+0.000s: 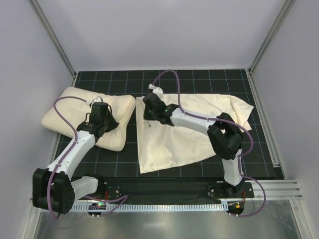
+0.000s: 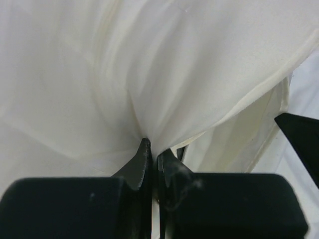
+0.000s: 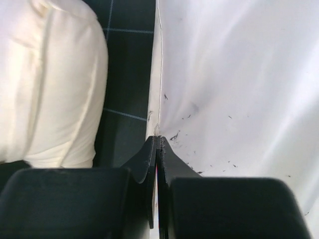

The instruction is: Put the pillow into the pillowcase

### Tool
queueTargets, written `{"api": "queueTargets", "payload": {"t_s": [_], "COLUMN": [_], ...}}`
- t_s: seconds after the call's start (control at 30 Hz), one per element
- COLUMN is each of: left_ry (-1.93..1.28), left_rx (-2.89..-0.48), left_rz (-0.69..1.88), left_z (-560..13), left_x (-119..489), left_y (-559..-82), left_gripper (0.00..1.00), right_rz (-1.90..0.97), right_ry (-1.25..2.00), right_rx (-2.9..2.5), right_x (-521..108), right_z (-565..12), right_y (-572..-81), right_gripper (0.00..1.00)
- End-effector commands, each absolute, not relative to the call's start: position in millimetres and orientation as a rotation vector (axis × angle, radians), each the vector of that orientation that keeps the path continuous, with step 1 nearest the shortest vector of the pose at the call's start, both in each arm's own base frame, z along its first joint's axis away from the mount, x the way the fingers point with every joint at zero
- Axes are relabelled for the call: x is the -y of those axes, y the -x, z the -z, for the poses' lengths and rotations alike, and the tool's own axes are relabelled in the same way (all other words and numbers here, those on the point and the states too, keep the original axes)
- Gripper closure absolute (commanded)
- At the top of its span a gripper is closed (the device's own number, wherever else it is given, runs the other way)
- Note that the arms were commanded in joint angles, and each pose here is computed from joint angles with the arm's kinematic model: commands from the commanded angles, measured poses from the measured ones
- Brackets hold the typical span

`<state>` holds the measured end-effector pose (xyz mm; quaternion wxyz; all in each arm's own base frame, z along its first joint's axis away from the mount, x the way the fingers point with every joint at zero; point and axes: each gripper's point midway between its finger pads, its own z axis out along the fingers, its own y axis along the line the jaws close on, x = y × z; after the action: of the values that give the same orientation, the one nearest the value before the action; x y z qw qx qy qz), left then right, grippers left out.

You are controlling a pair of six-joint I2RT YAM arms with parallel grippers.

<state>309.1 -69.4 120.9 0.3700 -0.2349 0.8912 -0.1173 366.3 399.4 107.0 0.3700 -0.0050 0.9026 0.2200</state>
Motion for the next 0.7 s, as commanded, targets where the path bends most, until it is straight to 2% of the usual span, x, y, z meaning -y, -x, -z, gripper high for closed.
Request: {"api": "queueTargets", "payload": {"t_s": [0.0, 0.27, 0.67], "left_ry": [0.531, 0.410, 0.299], "left_rx": [-2.223, -2.300, -2.383], "left_rz": [0.286, 0.229, 0.106], "left_z": [-140.8, -126.8, -108.6], "left_x": [76.7, 112.5, 119.5], "left_y": [-326.9, -315.5, -300.1], "left_gripper": [1.00, 1.00, 1.00], "right_rz": [-0.674, -0.734, -0.775], "right_ry": [0.005, 0.031, 0.026], "right_rx": [-2.246, -2.223, -2.191], "right_x": [-402.0, -393.0, -384.9], "right_z": [-131.9, -144.1, -168.1], "right_y": [-369.6, -372.9, -389.2], "right_gripper": [0.96, 0.96, 0.96]}}
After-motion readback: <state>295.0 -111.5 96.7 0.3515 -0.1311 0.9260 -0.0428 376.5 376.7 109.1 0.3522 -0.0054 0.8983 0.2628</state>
